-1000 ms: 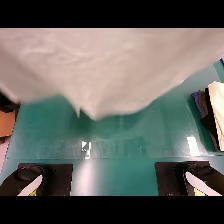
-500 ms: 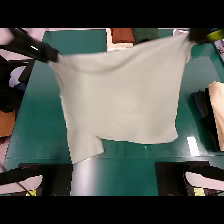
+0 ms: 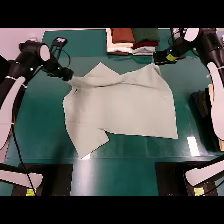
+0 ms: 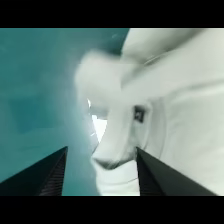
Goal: Fold the shirts.
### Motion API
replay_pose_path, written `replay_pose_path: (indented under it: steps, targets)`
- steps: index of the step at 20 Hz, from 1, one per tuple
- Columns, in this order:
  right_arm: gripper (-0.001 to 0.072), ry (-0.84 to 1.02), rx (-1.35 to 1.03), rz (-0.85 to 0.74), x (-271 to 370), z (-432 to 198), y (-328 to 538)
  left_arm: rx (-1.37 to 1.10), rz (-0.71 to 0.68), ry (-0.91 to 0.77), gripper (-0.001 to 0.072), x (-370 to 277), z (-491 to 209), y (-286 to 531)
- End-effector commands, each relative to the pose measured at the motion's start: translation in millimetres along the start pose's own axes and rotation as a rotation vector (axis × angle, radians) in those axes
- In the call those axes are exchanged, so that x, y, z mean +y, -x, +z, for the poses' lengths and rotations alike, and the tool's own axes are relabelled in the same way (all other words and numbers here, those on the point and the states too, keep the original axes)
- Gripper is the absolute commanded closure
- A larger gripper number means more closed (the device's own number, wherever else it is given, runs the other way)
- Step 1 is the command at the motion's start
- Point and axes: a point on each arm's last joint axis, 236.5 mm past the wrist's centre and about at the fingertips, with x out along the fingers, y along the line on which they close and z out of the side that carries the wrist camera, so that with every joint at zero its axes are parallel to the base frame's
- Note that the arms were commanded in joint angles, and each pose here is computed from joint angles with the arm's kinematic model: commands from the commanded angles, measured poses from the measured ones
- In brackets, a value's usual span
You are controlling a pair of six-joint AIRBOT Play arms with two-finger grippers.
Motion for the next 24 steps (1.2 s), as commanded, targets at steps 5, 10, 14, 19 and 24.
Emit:
replay_pose_path:
  steps: [5,10,14,19,24]
  targets:
    - [0.0350,-0.069,0.146,-0.004,-40.8,-72.5,46.2,0.136,-0.055,0.126,0.0207,9.9,-93.7,37.1]
    - [0.0349,-0.252,0.374,-0.068,-92.2,-219.8,49.7,0.201,-0.156,0.199,0.0207,-26.3,-175.1,31.6]
    - [0.0160,-0.397,0.535,-0.079,-102.6,-329.4,37.0,0.230,-0.181,0.212,0.0207,-34.7,-191.1,25.6]
    - [0.0211,-0.471,0.555,-0.026,-83.1,-380.0,11.0,0.197,-0.199,0.225,0.0207,-38.4,-182.6,24.8]
    - [0.0227,-0.503,0.519,-0.001,-77.6,-379.4,-2.3,0.199,-0.200,0.225,0.0207,-38.5,-183.2,24.9]
